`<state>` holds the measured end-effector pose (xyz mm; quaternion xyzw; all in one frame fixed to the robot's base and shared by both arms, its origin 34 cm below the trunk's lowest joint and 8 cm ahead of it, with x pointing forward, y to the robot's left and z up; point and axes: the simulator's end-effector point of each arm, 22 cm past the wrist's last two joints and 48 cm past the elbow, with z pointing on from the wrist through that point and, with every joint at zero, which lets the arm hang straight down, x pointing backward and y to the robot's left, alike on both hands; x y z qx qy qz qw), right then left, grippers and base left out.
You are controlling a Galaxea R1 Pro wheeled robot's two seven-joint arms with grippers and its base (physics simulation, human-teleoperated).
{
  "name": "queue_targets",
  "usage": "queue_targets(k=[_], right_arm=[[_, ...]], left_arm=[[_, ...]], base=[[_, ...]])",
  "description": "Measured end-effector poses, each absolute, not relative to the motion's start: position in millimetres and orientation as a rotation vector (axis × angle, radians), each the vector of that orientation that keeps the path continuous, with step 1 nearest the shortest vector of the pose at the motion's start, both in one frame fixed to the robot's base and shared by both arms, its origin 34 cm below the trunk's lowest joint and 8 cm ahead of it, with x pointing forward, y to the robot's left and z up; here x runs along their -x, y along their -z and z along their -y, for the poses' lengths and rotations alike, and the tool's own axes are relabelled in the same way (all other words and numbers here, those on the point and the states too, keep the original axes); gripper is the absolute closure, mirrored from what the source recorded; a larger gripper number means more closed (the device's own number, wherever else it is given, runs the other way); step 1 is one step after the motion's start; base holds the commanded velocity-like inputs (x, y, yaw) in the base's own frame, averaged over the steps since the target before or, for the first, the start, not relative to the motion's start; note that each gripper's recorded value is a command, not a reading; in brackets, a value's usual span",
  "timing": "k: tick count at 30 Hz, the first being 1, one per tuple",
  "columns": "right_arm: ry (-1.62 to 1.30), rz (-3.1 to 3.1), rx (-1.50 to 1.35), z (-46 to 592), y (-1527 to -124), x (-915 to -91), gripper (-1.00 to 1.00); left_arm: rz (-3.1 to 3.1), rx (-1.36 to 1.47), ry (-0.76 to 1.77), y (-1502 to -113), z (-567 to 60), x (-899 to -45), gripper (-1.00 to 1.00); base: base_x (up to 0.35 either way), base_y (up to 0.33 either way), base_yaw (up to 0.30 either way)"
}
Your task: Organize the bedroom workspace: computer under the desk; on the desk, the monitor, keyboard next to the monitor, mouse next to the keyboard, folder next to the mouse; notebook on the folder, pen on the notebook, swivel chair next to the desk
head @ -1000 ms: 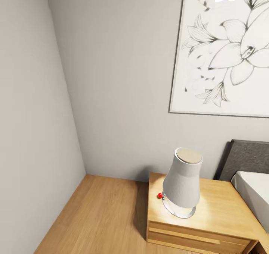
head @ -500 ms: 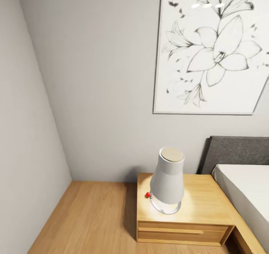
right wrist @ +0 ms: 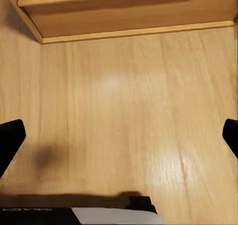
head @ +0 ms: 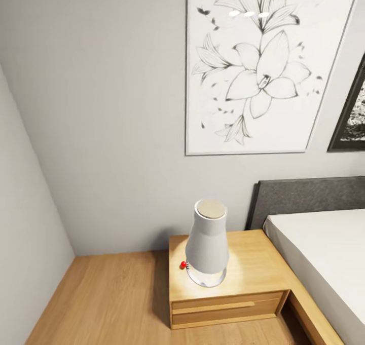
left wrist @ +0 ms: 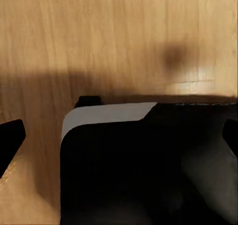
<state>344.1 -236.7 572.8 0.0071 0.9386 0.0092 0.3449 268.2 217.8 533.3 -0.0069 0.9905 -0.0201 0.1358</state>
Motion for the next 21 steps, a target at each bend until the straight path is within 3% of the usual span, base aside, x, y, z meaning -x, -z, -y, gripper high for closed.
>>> queue_targets(k=[3, 11, 21], right_arm=[[-0.025, -2.375, -0.021, 236, -590, -371, -1.00], [-0.018, -2.208, -0.022, 240, -643, -468, -1.00], [-0.026, -2.195, -0.021, 235, -651, -458, -1.00]], left_arm=[[-2.748, 0.029, 0.071, -557, -210, -322, -1.00], [-2.654, 0.080, 0.085, -586, -208, -363, -1.00], [-2.619, 0.153, 0.039, -594, -242, -352, -1.00]], base=[[0.000, 0.000, -0.239], [0.000, 0.000, -0.195], [0.000, 0.000, -0.260]])
